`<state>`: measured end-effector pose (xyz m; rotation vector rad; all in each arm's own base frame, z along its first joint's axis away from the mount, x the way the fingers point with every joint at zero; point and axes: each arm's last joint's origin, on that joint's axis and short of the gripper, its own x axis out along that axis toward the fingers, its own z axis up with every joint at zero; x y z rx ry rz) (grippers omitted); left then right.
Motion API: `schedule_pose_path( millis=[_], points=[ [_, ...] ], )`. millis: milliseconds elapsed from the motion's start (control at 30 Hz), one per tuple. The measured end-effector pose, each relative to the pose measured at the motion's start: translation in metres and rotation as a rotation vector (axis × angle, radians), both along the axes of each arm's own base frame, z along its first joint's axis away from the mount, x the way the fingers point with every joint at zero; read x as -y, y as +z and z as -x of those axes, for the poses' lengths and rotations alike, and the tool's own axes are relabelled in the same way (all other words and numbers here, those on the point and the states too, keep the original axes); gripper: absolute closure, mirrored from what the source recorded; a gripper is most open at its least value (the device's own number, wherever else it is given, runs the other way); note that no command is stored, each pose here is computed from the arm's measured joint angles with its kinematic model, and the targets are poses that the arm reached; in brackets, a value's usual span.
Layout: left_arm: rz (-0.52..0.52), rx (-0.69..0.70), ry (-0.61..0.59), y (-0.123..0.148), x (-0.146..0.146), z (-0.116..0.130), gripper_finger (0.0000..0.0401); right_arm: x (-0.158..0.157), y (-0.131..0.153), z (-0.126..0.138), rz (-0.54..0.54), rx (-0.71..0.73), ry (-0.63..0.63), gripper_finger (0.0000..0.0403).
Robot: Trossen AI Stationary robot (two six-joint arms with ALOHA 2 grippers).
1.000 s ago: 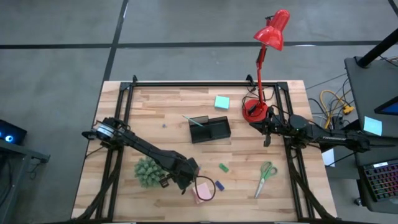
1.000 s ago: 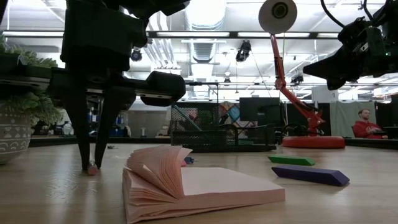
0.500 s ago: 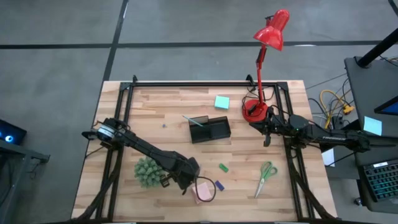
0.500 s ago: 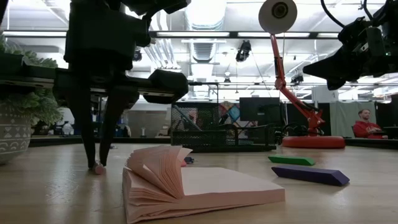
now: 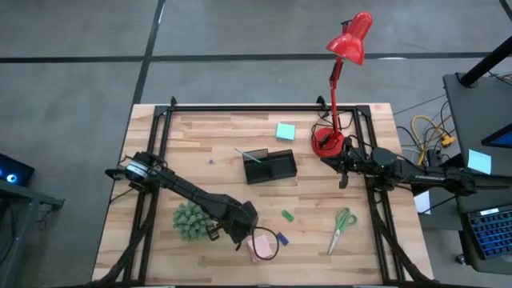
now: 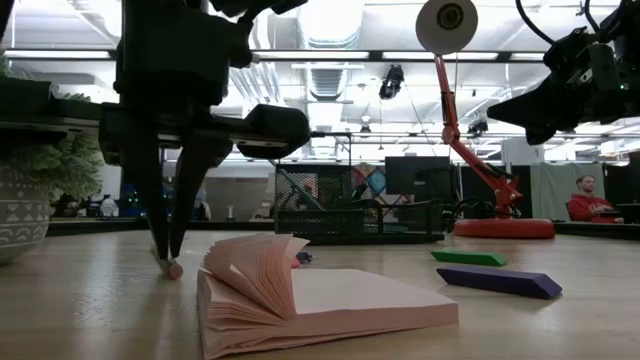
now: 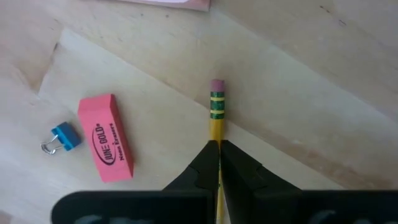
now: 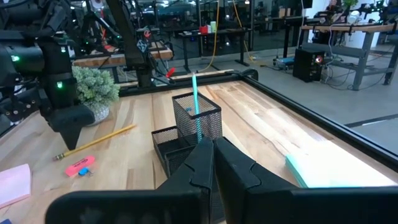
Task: Pick and place office supplies into organizer
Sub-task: Put the yellow pencil into the black desk organizer
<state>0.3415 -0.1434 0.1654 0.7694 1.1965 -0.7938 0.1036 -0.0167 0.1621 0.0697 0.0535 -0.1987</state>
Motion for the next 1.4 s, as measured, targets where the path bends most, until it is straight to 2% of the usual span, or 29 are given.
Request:
schedule_pose_path(
  millis=[333, 633, 733, 867, 1067, 1167, 1400],
  points=[
    [0.0, 0.001, 0.0, 0.0, 0.0, 0.0, 0.04, 0.0, 0.0, 0.0, 0.0, -0.001, 0.0, 0.0394],
    [-0.043, 0.02, 0.017, 0.001, -0.002, -0.001, 0.0399, 0.0, 0.0, 0.0, 0.0, -0.001, 0.0, 0.0394],
    [-0.042, 0.02, 0.017, 0.001, -0.002, -0.001, 0.0379, 0.0, 0.0, 0.0, 0.0, -0.001, 0.001, 0.0394],
    [-0.038, 0.025, 0.023, 0.002, -0.002, -0.001, 0.0327, 0.0, 0.0, 0.0, -0.001, -0.001, 0.001, 0.0394],
    [0.003, 0.049, 0.12, 0.004, 0.0, -0.005, 0.0252, 0.0, 0.0, 0.0, -0.001, -0.001, 0.0, 0.0394],
    [0.012, 0.061, 0.12, 0.006, 0.001, -0.007, 0.0239, 0.0, 0.0, 0.0, -0.001, -0.001, 0.001, 0.0394],
    [0.018, 0.017, 0.16, -0.007, 0.002, -0.008, 0.0238, 0.0, 0.0, 0.0, -0.004, -0.001, 0.0, 0.0394]
  ],
)
